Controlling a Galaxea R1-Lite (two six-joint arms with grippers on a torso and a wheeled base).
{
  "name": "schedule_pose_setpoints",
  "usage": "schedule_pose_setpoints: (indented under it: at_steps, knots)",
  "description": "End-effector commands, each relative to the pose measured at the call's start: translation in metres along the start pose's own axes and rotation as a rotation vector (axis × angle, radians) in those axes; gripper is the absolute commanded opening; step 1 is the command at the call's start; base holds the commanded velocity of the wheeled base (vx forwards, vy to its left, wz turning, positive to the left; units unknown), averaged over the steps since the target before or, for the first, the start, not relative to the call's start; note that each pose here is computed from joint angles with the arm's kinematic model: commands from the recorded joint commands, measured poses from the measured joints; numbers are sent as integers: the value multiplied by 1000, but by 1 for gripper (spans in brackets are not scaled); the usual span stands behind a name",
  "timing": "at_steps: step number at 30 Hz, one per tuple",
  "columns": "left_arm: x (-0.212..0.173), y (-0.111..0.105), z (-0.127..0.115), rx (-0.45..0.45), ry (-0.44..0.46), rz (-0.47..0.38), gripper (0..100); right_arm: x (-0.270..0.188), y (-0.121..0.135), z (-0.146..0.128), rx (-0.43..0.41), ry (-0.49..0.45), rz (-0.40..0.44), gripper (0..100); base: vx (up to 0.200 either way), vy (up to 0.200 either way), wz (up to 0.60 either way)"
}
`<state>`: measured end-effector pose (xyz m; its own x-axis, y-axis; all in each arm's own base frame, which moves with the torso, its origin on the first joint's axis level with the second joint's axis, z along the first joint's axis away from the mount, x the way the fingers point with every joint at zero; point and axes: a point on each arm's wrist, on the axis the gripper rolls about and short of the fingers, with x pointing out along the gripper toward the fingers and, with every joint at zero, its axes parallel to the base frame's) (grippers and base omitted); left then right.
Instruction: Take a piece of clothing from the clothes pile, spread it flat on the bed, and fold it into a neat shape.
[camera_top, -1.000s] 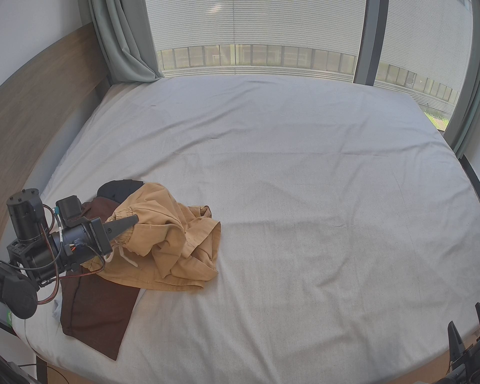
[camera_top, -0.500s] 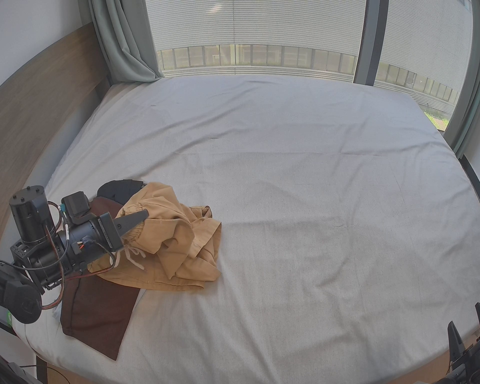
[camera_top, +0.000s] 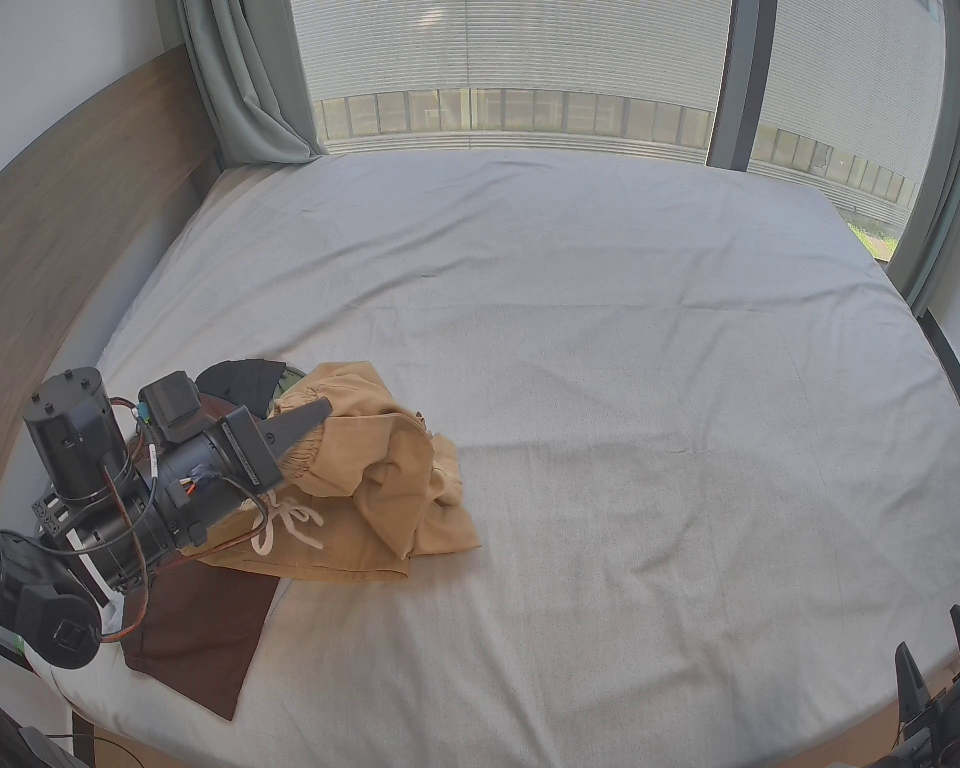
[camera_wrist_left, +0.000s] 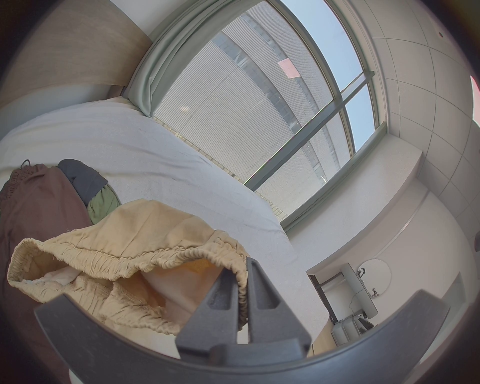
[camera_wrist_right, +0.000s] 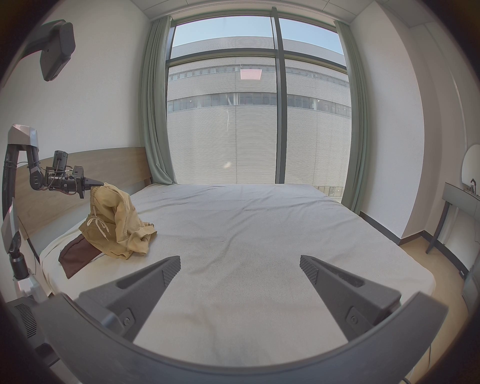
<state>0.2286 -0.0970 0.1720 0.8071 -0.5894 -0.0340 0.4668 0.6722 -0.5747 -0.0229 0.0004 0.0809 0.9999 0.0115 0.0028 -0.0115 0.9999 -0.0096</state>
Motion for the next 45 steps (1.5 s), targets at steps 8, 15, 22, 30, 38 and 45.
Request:
schedule_pose_setpoints:
  at_steps: [8, 15, 22, 30, 38, 45]
  knots:
    - [12, -36, -14, -79, 5, -67, 0, 1, 0, -5, 1, 12, 1, 100, 0, 0, 0]
    - [19, -56, -24, -145, 47, -132, 0, 1, 0, -5, 1, 10, 1, 100, 0, 0, 0]
    - [37, -64, -38, -184, 93, -168, 0, 1, 0, -5, 1, 10, 1, 100, 0, 0, 0]
    - [73, -73, -70, -184, 140, -232, 0, 1, 0, -5, 1, 12, 1, 100, 0, 0, 0]
    - [98, -84, -93, -184, 169, -285, 0, 1, 0, -5, 1, 10, 1, 100, 0, 0, 0]
    - [107, -103, -115, -217, 248, -390, 0, 1, 0, -5, 1, 12, 1, 100, 0, 0, 0]
